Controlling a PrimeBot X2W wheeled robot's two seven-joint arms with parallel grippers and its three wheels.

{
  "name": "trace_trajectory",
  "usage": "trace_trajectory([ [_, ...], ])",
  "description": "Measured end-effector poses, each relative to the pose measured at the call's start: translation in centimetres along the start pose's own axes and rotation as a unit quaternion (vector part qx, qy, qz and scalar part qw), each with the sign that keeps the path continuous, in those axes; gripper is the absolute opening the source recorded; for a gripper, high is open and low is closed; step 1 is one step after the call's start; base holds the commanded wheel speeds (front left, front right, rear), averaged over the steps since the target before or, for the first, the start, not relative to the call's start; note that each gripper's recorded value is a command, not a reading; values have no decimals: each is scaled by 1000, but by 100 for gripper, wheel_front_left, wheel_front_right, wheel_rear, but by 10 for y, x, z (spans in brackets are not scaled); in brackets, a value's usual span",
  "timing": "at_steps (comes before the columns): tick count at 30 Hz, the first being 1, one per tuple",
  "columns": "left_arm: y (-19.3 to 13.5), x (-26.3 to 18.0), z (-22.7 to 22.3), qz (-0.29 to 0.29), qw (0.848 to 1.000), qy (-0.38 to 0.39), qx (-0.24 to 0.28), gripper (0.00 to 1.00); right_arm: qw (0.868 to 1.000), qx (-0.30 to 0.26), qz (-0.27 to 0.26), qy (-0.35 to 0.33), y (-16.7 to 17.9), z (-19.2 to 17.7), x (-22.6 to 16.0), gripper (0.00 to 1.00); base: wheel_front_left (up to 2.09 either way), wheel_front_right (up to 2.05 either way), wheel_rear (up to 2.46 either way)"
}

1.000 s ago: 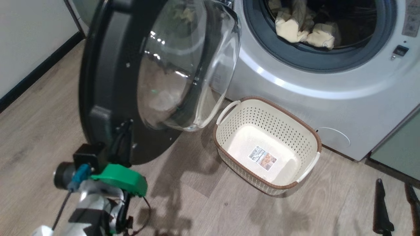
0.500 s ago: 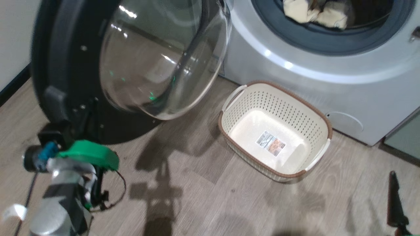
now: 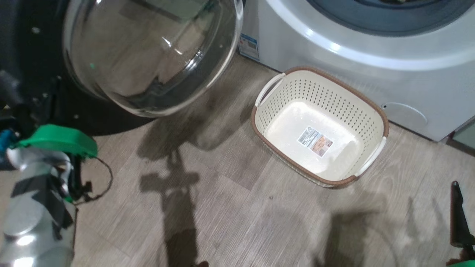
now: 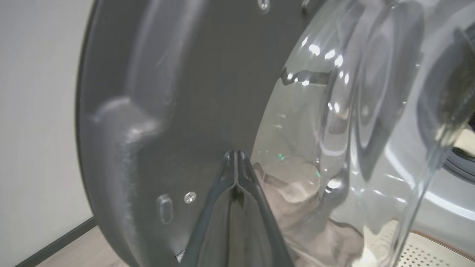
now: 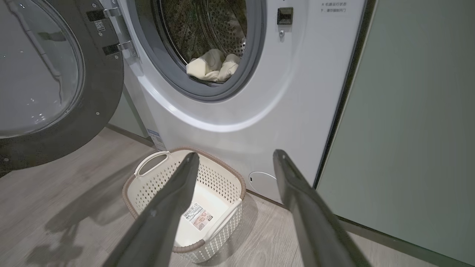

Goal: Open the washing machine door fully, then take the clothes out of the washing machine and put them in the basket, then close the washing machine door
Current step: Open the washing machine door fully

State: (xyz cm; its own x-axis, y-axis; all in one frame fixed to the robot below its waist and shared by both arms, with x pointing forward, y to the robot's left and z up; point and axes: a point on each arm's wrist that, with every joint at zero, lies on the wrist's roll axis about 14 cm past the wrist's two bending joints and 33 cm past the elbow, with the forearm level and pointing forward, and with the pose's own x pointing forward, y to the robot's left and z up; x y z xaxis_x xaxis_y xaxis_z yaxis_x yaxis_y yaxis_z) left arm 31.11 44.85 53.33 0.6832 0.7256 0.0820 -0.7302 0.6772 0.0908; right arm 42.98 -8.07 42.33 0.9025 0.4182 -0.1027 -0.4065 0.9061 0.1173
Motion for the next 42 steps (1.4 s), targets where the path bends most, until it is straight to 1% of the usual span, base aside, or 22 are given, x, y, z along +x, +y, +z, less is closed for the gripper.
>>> trace_trajectory([
  [5,8,14,-4,9,1000,7,12,0,1000,-1,1,4,-4,-6,5,100,0,0,0],
  [11,11,28,-5,19,1000,11,12,0,1000,-3,3,2,-8,-7,13,100,0,0,0],
  [18,10,33,-7,24,1000,12,11,0,1000,0,0,6,-9,-11,12,100,0,0,0],
  [22,7,32,-7,21,1000,10,11,0,1000,-2,-3,-6,-11,-4,14,100,0,0,0],
  [25,4,22,-7,16,1000,4,11,0,1000,-4,-6,-20,-12,7,15,100,0,0,0],
  [30,2,-8,-15,9,1000,4,12,0,999,-6,-15,-34,-13,18,10,100,0,0,0],
  [36,-6,-32,10,-6,999,-39,-5,0,998,-4,-30,-49,-15,31,1,100,0,0,0],
  [38,-14,-42,16,-23,998,-50,-9,0,998,-6,-36,-55,-16,36,-3,100,0,0,0],
  [42,-41,-66,19,-78,995,-54,-15,0,997,-2,-48,-66,-15,45,-13,100,0,0,0],
])
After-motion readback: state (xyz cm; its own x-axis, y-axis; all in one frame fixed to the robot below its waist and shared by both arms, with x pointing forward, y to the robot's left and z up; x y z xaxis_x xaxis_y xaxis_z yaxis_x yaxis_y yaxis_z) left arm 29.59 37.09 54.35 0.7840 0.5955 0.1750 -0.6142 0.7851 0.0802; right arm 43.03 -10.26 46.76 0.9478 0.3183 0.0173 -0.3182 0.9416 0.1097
